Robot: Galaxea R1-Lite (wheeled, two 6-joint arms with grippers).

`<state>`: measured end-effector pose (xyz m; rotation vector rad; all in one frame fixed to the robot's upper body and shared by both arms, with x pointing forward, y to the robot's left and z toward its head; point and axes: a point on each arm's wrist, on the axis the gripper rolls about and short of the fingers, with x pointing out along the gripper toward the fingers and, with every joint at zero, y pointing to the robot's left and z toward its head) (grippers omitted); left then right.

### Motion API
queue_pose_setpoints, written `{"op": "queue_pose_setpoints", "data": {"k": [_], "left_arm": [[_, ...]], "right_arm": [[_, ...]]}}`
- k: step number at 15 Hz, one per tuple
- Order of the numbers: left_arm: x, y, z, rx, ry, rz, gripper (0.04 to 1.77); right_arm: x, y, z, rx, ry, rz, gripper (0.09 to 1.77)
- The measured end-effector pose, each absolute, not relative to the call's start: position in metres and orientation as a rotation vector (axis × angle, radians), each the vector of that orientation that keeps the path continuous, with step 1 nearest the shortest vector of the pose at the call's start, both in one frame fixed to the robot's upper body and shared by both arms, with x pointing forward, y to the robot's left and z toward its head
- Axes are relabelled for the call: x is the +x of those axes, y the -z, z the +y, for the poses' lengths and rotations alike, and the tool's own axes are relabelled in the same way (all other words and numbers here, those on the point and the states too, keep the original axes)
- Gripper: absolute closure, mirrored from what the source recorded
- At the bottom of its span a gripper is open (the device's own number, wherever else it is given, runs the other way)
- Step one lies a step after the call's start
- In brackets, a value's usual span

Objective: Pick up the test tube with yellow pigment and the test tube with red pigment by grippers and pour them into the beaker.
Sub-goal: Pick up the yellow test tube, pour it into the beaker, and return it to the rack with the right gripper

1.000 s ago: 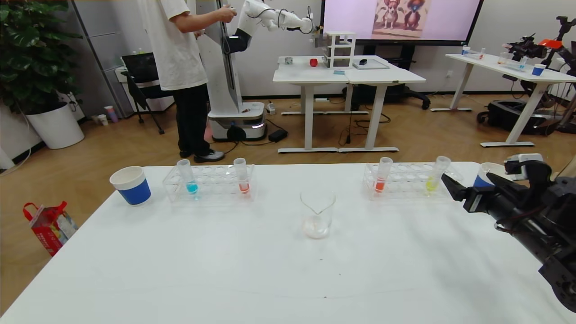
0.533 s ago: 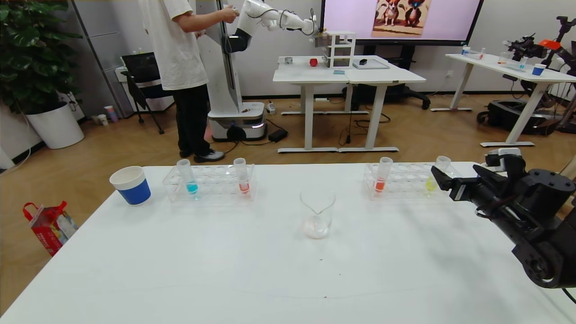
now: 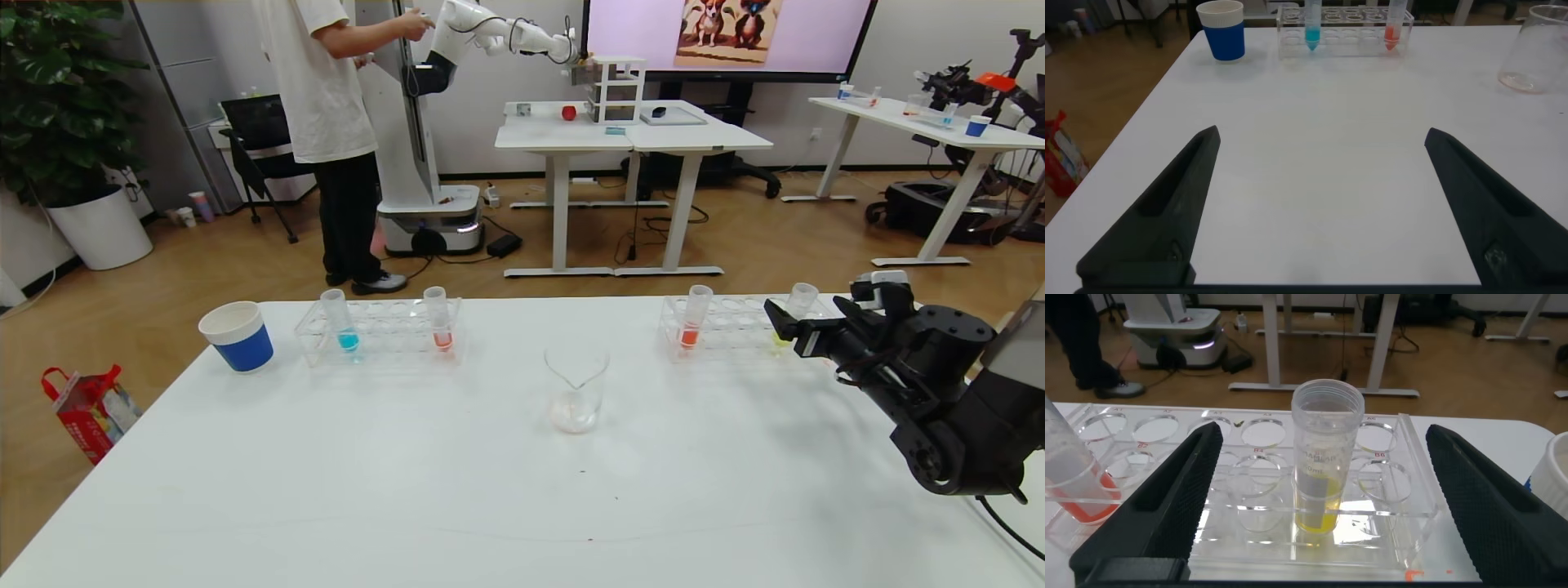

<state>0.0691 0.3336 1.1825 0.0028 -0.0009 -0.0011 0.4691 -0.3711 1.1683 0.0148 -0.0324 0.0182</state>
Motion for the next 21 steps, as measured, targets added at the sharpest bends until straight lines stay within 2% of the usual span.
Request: {"op": "queue_pose_setpoints", "data": {"k": [7,8,9,10,11,12,14,21], "left_arm": [[0.069,-1.182,0.334,0.003,0.001,-0.001,0.06],[0.069,-1.182,0.334,0.003,0.001,-0.001,0.06],[0.069,-1.182,0.334,0.003,0.001,-0.001,0.06],[0.069,-1.182,0.334,0.003,0.001,-0.001,0.06],[0.069,-1.182,0.334,0.003,0.001,-0.001,0.06],[0.069,-1.182,0.334,0.003,0.001,-0.001,0.06],[0.069,-1.182,0.334,0.003,0.001,-0.001,0.06],[0.069,-1.182,0.334,0.003,0.001,-0.001,0.06]], "right_arm": [[0.474,-1.165,-0.373,0.013,-0.029,-0.036,0.15],[0.474,-1.165,-0.373,0.013,-0.029,-0.037,0.32],[0.475,-1.165,-0.373,0.014,-0.029,-0.038,0.62],[0.475,-1.166,-0.373,0.013,-0.030,-0.042,1.10],[0.475,-1.167,-0.373,0.012,-0.030,-0.045,1.45],[0.475,-1.167,-0.373,0.013,-0.031,-0.046,1.56],[0.475,-1.167,-0.373,0.013,-0.030,-0.046,1.34],[0.475,-1.178,-0.371,0.008,-0.034,-0.076,1.36]]}}
